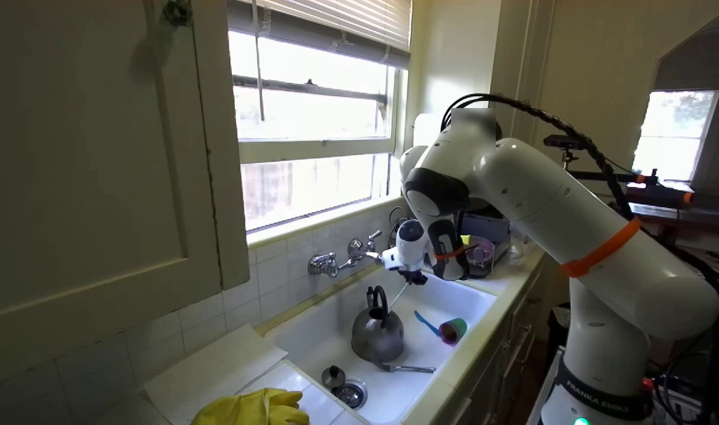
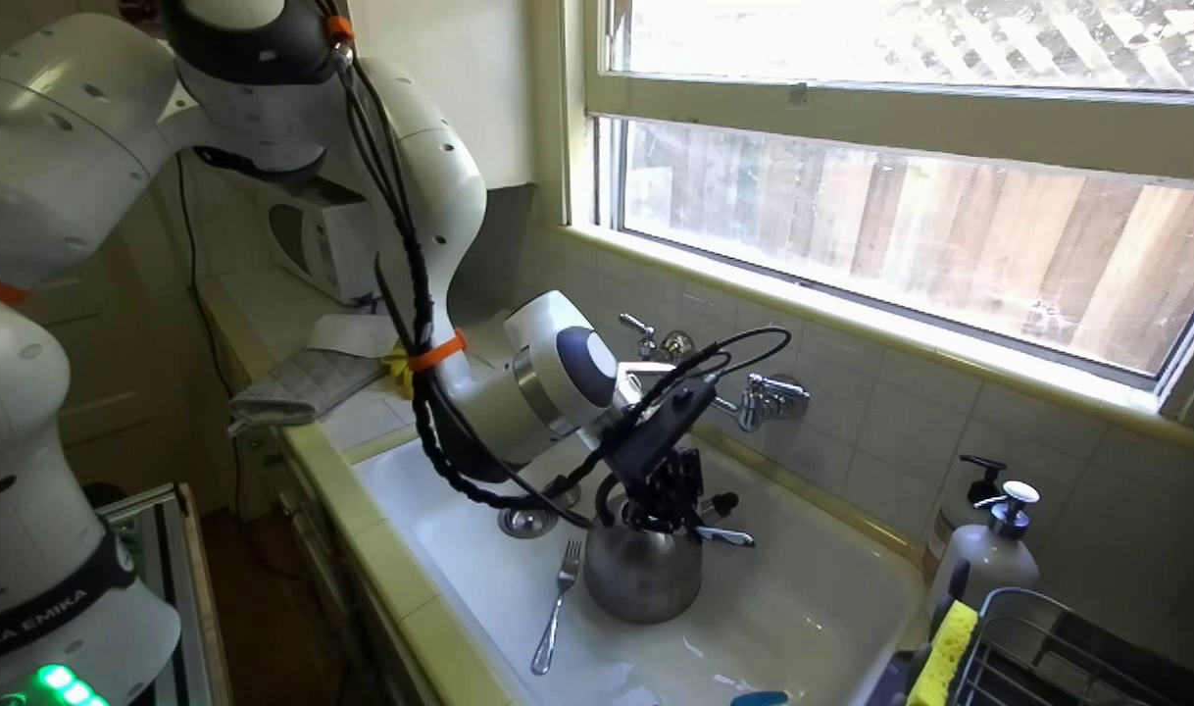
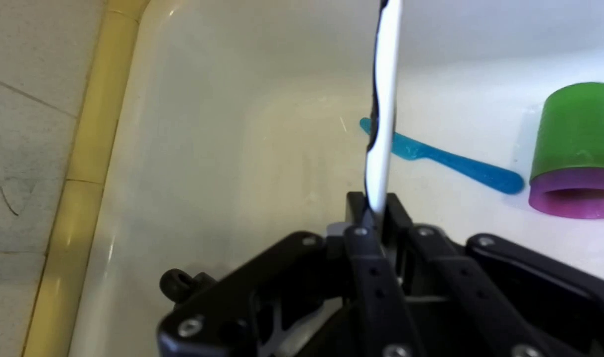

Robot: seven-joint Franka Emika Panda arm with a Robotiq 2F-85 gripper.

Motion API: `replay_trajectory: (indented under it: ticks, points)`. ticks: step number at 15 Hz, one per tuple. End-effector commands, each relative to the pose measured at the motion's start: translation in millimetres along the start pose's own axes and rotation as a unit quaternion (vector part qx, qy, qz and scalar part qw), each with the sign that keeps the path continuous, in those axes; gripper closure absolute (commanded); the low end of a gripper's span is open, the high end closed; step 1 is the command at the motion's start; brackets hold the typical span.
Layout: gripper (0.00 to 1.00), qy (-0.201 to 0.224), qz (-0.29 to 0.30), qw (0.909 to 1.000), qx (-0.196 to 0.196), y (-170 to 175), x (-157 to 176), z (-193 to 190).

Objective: Pick up the white thing to stir inside the kettle

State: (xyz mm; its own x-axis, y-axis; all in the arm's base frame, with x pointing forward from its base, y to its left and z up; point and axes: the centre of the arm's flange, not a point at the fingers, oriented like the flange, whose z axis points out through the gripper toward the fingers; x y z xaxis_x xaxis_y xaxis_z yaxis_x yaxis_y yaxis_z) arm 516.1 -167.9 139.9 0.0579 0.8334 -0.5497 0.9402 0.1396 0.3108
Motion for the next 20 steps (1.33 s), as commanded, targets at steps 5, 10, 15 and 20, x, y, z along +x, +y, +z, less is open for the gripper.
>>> replay_trajectory:
  ticks: [5, 10, 15, 20]
  points:
    - [0.97, -0.019, 0.036, 0.9992, -0.005, -13.5, 37.4, 2.6]
    - [0.97, -0.024, 0.05, 0.9984, -0.011, -6.4, 53.3, 1.5]
    - [0.97, -0.028, 0.078, 0.9965, -0.002, -2.8, 58.1, 4.5]
    - [0.97, -0.046, 0.112, 0.9926, -0.001, -1.4, 55.8, 7.7]
